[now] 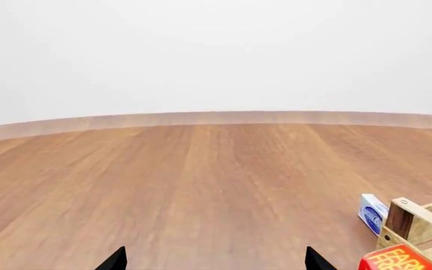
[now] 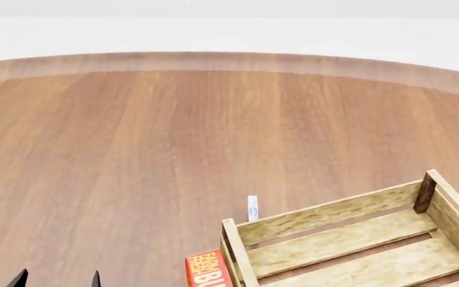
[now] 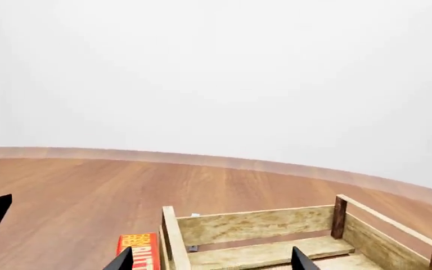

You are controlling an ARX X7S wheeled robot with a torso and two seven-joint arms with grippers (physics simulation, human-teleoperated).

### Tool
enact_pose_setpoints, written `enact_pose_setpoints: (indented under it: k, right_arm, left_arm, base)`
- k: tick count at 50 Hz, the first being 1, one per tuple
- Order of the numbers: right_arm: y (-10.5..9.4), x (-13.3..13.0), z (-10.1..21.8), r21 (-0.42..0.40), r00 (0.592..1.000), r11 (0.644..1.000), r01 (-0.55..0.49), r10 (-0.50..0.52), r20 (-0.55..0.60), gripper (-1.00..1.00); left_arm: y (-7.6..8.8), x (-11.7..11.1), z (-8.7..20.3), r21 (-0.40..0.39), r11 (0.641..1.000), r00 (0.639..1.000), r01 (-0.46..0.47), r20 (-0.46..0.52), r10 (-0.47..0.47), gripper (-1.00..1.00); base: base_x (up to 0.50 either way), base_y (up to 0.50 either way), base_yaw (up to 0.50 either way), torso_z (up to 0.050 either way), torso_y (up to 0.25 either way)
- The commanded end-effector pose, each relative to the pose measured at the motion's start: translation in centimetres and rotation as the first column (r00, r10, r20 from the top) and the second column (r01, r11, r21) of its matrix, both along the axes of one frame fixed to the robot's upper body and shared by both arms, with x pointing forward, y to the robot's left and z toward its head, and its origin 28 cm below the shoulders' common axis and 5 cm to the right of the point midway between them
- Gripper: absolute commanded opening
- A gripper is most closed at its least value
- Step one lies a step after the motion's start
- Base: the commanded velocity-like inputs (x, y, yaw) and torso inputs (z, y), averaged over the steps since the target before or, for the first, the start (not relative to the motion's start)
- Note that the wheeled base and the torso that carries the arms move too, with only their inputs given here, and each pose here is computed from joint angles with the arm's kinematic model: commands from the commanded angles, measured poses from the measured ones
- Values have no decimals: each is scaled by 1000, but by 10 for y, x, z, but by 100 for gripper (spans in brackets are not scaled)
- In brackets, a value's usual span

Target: Pick up the tomato sauce, and put it in the wooden tray.

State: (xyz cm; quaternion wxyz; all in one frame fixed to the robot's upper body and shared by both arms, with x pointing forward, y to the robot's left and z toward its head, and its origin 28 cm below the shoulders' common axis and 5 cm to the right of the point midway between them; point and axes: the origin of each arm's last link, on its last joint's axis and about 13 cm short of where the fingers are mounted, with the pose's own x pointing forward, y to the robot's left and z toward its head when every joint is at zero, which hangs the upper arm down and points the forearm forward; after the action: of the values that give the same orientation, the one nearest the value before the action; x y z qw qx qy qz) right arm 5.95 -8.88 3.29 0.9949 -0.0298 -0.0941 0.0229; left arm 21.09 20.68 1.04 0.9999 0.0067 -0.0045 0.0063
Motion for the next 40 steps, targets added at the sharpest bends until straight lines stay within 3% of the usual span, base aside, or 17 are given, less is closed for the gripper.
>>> enact_pose_setpoints:
  k: [1, 23, 40]
  right_arm:
    - [-4, -25, -4, 55, 999, 997, 51, -52, 9, 100]
    - [-1, -45, -49, 47, 992, 993, 107, -103, -78, 100]
    - [6, -54, -73, 33, 982, 996, 80, -73, -173, 100]
  left_arm:
    - [0, 0, 0, 0, 1000, 1000, -2, 0, 2, 100]
    - [0, -1, 1, 3, 1000, 1000, -3, 1, 3, 100]
    - [0, 1, 0, 6, 1000, 1000, -5, 1, 5, 100]
  base:
    - [0, 0, 0, 0, 0]
    - [0, 0, 0, 0, 0]
    - [0, 0, 0, 0, 0]
